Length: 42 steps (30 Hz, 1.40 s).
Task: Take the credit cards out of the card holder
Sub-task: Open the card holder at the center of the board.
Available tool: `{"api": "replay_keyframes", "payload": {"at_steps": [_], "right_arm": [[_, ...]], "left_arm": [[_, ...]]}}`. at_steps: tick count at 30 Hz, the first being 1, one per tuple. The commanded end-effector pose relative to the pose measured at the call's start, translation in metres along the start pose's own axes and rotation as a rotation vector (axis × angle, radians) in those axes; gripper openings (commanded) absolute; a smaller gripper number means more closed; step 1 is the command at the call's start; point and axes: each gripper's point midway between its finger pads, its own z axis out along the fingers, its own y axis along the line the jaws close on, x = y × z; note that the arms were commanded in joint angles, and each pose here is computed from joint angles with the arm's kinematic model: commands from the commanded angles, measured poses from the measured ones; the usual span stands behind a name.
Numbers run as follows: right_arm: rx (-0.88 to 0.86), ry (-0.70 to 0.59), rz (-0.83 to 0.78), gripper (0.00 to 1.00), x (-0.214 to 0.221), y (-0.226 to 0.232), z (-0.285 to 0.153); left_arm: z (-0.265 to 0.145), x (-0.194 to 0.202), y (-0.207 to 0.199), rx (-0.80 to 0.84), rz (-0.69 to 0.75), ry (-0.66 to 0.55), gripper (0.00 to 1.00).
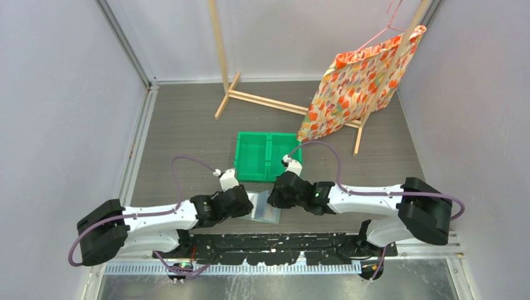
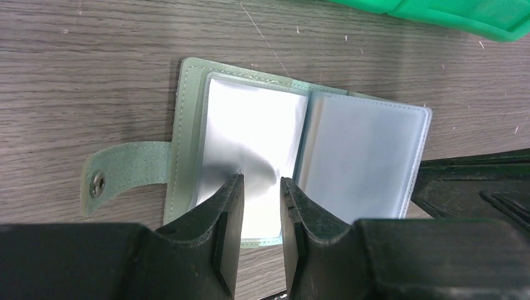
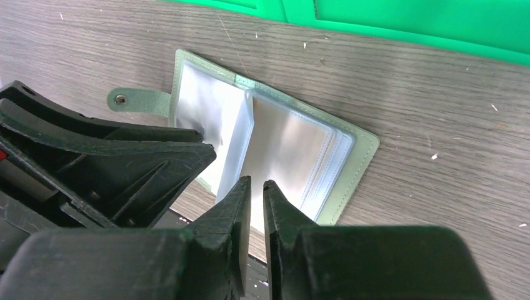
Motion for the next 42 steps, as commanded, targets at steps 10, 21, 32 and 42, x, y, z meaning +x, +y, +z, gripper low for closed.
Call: {"api": "replay_keyframes", "payload": {"at_steps": [10, 21, 32, 42], "right_arm": [[-0.134, 0.032, -0.025, 0.19, 0.002, 0.048, 0.014], [-0.136, 0.045, -0.027, 0.19, 0.007, 0.055, 0.038], [-0.080, 0.050, -0.021, 0.19, 0.013, 0.038, 0.044], [-0.054, 0.053, -0.024, 0.19, 0.016, 0.030, 0.046]], "left_arm": [[-0.021, -0.012, 0.004, 0.042, -0.011, -0.025, 0.32], [-0.037, -0.018, 0.019, 0.142, -0.080, -0.042, 0.36], [-0.039, -0.020, 0.031, 0.117, -0.092, -0.069, 0.38], [-0.040, -0.036, 0.015, 0.231, -0.143, -0.167, 0.66]]}}
